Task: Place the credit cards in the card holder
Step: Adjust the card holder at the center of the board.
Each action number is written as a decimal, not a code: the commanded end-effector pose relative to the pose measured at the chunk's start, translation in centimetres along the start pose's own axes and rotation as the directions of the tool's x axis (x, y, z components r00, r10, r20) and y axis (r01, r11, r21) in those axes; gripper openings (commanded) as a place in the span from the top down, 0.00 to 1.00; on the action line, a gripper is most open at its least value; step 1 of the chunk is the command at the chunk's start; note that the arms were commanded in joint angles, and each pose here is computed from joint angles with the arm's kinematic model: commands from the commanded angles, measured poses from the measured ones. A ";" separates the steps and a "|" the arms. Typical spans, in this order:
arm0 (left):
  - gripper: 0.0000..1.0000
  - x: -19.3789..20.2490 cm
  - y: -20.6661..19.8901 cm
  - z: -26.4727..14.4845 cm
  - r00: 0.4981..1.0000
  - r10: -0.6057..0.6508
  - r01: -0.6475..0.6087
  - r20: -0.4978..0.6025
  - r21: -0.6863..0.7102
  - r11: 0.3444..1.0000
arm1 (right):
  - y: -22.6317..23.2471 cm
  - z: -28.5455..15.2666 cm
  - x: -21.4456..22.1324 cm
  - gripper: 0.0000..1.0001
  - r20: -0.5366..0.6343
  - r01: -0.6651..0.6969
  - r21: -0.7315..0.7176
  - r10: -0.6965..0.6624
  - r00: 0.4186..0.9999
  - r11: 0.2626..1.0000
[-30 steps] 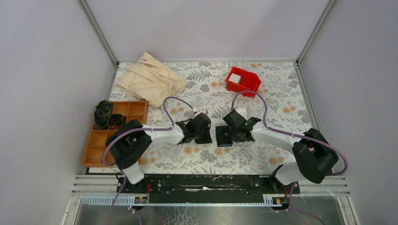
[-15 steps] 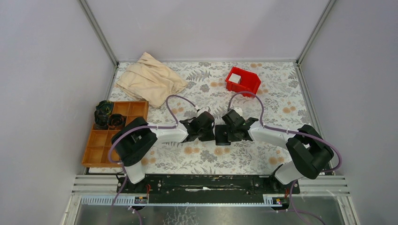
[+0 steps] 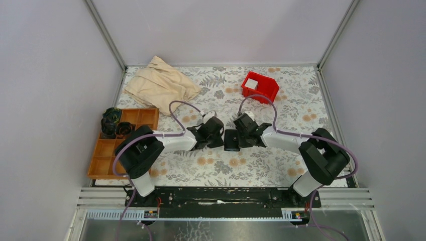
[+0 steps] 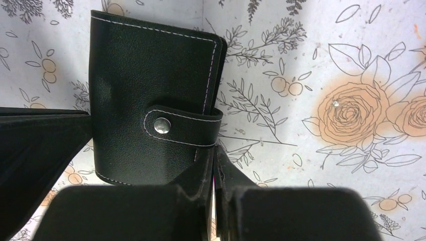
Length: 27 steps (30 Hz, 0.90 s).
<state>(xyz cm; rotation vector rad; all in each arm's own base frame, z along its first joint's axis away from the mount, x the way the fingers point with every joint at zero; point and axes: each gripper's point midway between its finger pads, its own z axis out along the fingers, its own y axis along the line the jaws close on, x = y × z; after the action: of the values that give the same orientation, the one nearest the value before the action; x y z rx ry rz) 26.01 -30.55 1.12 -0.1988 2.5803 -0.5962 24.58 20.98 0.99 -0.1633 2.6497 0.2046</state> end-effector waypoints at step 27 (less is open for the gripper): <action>0.60 -9.5 8.2 -6.5 0.972 0.036 0.051 0.231 -0.362 0.931 | -7.0 -6.0 -8.5 0.64 0.251 -0.053 0.233 -0.007 0.968 0.971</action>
<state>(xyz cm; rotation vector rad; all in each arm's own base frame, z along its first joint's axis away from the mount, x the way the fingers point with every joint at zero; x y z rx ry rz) 27.76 -20.95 2.33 -0.3525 2.5723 -0.1569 26.93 17.56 4.55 -0.1393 2.5658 0.0368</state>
